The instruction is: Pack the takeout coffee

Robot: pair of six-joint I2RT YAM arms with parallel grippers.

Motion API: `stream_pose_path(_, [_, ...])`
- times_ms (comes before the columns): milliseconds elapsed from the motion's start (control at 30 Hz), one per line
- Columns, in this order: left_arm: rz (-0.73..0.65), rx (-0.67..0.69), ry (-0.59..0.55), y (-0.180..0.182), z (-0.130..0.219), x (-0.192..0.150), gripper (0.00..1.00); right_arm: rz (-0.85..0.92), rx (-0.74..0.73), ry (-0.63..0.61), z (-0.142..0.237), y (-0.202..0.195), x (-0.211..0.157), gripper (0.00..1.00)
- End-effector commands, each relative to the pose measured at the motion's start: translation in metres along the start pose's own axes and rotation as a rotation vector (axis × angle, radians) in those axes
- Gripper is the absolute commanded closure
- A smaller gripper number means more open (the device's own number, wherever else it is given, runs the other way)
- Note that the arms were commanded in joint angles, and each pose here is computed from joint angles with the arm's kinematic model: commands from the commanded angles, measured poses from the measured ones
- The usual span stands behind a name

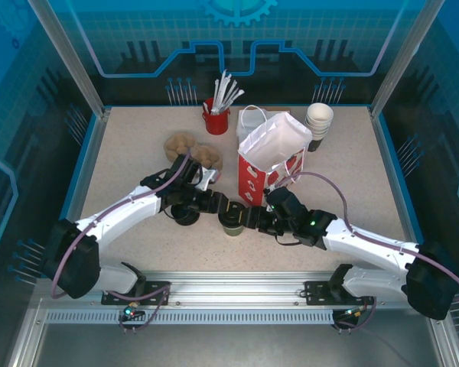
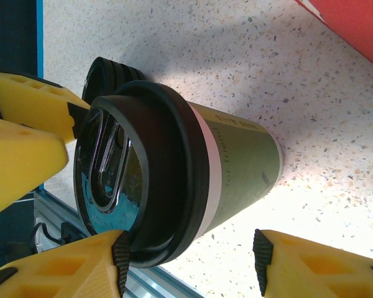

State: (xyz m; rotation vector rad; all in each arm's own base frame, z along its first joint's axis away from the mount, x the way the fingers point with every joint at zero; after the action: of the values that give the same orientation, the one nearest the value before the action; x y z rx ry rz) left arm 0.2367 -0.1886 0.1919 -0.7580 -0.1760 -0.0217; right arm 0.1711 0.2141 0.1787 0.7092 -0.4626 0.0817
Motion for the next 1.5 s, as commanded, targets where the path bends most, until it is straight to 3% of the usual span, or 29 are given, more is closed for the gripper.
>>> stream_pose_path(0, [-0.008, 0.012, 0.009, 0.001, -0.004, 0.001, 0.51, 0.006, 0.000, -0.005, -0.001, 0.002, 0.005, 0.43])
stream_pose_path(233, [0.014, 0.027, 0.039, 0.012, -0.013, -0.004, 0.55, 0.001, -0.035, 0.017, -0.002, -0.008, -0.001, 0.44])
stream_pose_path(1467, [0.098, 0.099, 0.102, 0.044, -0.040, -0.028, 0.61, -0.086, -0.113, 0.132, -0.012, -0.053, -0.022, 0.57])
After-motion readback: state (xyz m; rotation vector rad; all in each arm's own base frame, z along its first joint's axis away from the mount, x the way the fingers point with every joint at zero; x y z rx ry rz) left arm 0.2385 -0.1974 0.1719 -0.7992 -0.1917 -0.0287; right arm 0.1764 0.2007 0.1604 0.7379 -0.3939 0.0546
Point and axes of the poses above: each hand's point on the last joint's axis, 136 mm out from that joint toward the fingers, its own z axis back along the fingers, its own y axis along the line the jaws close on, x = y × z, the point moved 8 cm from there along z, back along the fingers, and after that the axes turned 12 degrees about z, right-handed, at the moved point
